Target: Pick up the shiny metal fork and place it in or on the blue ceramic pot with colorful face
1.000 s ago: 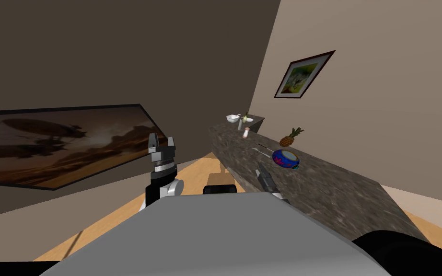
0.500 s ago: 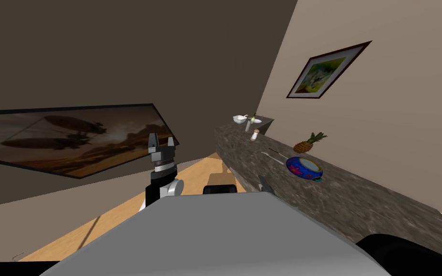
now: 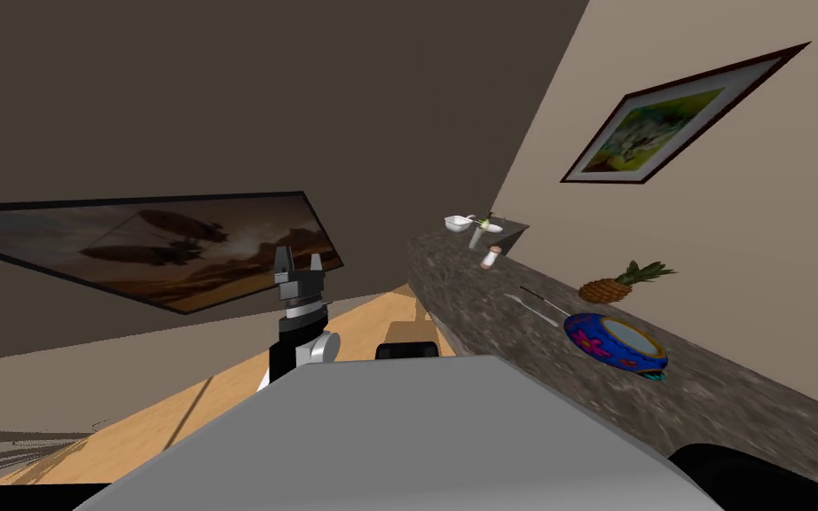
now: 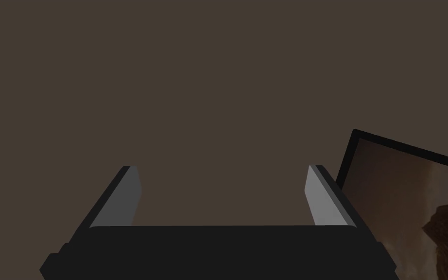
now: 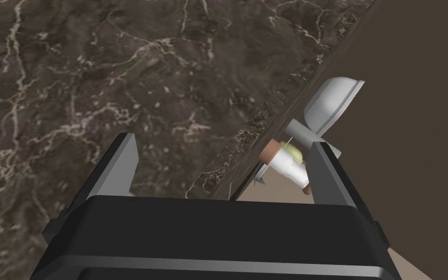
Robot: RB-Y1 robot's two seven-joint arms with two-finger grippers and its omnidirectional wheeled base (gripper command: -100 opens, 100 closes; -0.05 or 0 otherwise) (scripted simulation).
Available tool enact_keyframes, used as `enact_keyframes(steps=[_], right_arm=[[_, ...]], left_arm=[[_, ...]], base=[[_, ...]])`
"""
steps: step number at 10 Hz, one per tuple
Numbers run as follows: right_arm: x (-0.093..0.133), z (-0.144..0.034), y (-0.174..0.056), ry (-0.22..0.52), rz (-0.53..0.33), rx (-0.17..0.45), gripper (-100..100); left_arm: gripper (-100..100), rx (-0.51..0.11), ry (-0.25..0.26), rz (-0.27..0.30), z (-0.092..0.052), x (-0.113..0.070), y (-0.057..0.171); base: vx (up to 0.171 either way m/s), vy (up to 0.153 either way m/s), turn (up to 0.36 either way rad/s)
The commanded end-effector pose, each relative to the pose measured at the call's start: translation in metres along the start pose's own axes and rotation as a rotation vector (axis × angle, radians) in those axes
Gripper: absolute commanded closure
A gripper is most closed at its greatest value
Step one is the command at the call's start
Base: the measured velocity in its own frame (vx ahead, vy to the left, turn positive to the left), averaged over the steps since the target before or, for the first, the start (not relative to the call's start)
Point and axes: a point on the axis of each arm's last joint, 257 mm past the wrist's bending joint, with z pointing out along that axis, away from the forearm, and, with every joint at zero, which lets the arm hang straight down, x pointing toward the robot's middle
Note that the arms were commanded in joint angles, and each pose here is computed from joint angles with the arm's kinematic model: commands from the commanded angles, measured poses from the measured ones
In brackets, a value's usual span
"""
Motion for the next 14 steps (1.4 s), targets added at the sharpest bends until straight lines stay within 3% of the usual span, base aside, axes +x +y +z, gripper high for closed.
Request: enact_keyframes(steps=[1, 2, 3, 4, 5, 6, 8, 9, 10, 12, 13, 14], right_arm=[[0.002, -0.014, -0.018, 0.014, -0.021, 0.06, -100], [0.006, -0.031, -0.044, 0.039, -0.066, 0.13, -100], [0.007, -0.038, -0.049, 0.041, -0.064, 0.149, -100], [0.01, -0.06, -0.074, 0.069, -0.11, 0.223, -100], [0.011, -0.064, -0.077, 0.071, -0.108, 0.235, -100], [0.012, -0.083, -0.098, 0.099, -0.158, 0.296, -100], [0.013, -0.092, -0.103, 0.102, -0.155, 0.316, -100], [0.013, -0.116, -0.123, 0.134, -0.205, 0.382, -100], [0.014, -0.12, -0.125, 0.136, -0.204, 0.392, -100], [0.009, -0.169, -0.16, 0.203, -0.308, 0.51, -100], [0.01, -0.177, -0.162, 0.207, -0.305, 0.527, -100], [0.006, -0.202, -0.176, 0.243, -0.357, 0.58, -100]], left_arm=[[0, 0.0, 0.0, 0.0, 0.0, 0.0, 0.0], [0, 0.0, 0.0, 0.0, 0.0, 0.0, 0.0], [0, 0.0, 0.0, 0.0, 0.0, 0.0, 0.0], [0, 0.0, 0.0, 0.0, 0.0, 0.0, 0.0], [0, 0.0, 0.0, 0.0, 0.0, 0.0, 0.0], [0, 0.0, 0.0, 0.0, 0.0, 0.0, 0.0], [0, 0.0, 0.0, 0.0, 0.0, 0.0, 0.0], [0, 0.0, 0.0, 0.0, 0.0, 0.0, 0.0], [0, 0.0, 0.0, 0.0, 0.0, 0.0, 0.0], [0, 0.0, 0.0, 0.0, 0.0, 0.0, 0.0], [0, 0.0, 0.0, 0.0, 0.0, 0.0, 0.0], [0, 0.0, 0.0, 0.0, 0.0, 0.0, 0.0]], base=[[0.081, 0.046, 0.1], [0.099, 0.048, 0.213], [0.102, 0.028, 0.112], [0.119, 0.021, 0.196], [0.099, 0.009, 0.109], [0.118, 0.02, 0.239], [0.073, 0.027, 0.04], [0.085, 0.015, 0.191], [0.084, 0.006, 0.119], [0.13, -0.001, 0.257], [0.142, -0.015, 0.096], [0.153, -0.023, 0.159]])
